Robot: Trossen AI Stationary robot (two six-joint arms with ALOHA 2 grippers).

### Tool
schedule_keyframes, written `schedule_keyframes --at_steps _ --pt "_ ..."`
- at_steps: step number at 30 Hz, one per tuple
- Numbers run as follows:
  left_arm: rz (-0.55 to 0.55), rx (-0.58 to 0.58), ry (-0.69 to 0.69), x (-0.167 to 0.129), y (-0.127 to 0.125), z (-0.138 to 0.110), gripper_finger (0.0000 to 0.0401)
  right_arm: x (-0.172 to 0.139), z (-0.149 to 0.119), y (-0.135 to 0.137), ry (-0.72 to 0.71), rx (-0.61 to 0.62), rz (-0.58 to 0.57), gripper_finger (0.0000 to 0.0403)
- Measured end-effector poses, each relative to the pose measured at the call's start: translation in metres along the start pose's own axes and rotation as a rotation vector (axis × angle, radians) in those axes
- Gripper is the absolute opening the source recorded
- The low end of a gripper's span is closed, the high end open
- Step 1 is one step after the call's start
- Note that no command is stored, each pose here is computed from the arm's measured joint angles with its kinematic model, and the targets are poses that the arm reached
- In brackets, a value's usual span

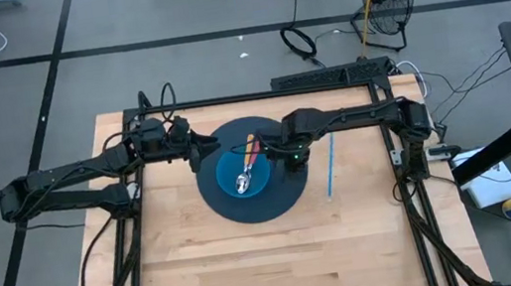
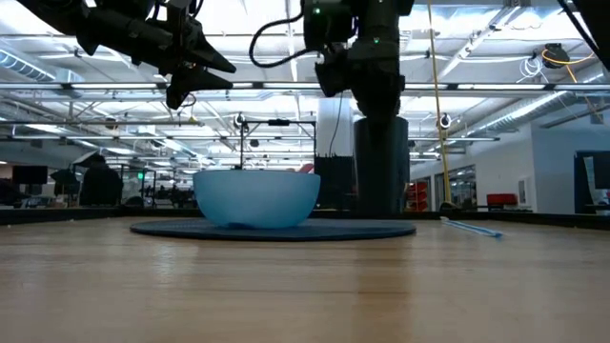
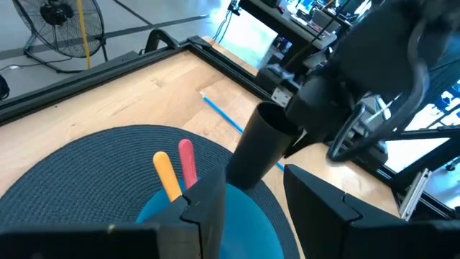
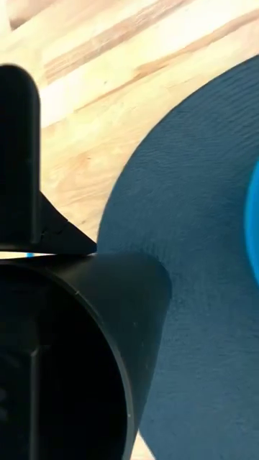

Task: Pick & Place Utensil
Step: Put the black cup on the blue mat to the right of the blue bowl

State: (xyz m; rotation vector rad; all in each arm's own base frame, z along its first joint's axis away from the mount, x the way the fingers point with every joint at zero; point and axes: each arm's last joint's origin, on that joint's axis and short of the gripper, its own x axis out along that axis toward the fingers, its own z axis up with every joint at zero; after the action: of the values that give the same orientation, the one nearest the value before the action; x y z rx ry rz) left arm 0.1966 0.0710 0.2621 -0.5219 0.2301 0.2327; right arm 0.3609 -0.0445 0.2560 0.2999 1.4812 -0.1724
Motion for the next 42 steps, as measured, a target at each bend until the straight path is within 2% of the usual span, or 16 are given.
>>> schedule_keyframes --at_steps 6,12,16,32,42 --pt "-0.009 0.002 0.006 0.000 -0.002 -0.001 0.0147 0.008 0.003 0.002 0.012 -0.005 -0.001 0.0004" --pt "-0.014 0.010 0.009 0.001 -0.003 -0.002 0.0147 0.001 0.005 0.004 -0.006 -0.010 0.004 0.0004" --pt "-0.001 0.018 0.003 0.001 -0.003 -0.001 0.0147 -0.012 0.011 0.006 -0.073 -0.036 0.012 0.0004" --pt "0.001 0.010 0.002 0.001 -0.003 -0.001 0.0147 -0.012 0.018 0.006 -0.134 -0.051 0.022 0.0004" --pt "0.000 0.004 0.003 0.001 -0.003 -0.001 0.0147 0.008 0.013 0.003 -0.088 -0.044 0.018 0.0004"
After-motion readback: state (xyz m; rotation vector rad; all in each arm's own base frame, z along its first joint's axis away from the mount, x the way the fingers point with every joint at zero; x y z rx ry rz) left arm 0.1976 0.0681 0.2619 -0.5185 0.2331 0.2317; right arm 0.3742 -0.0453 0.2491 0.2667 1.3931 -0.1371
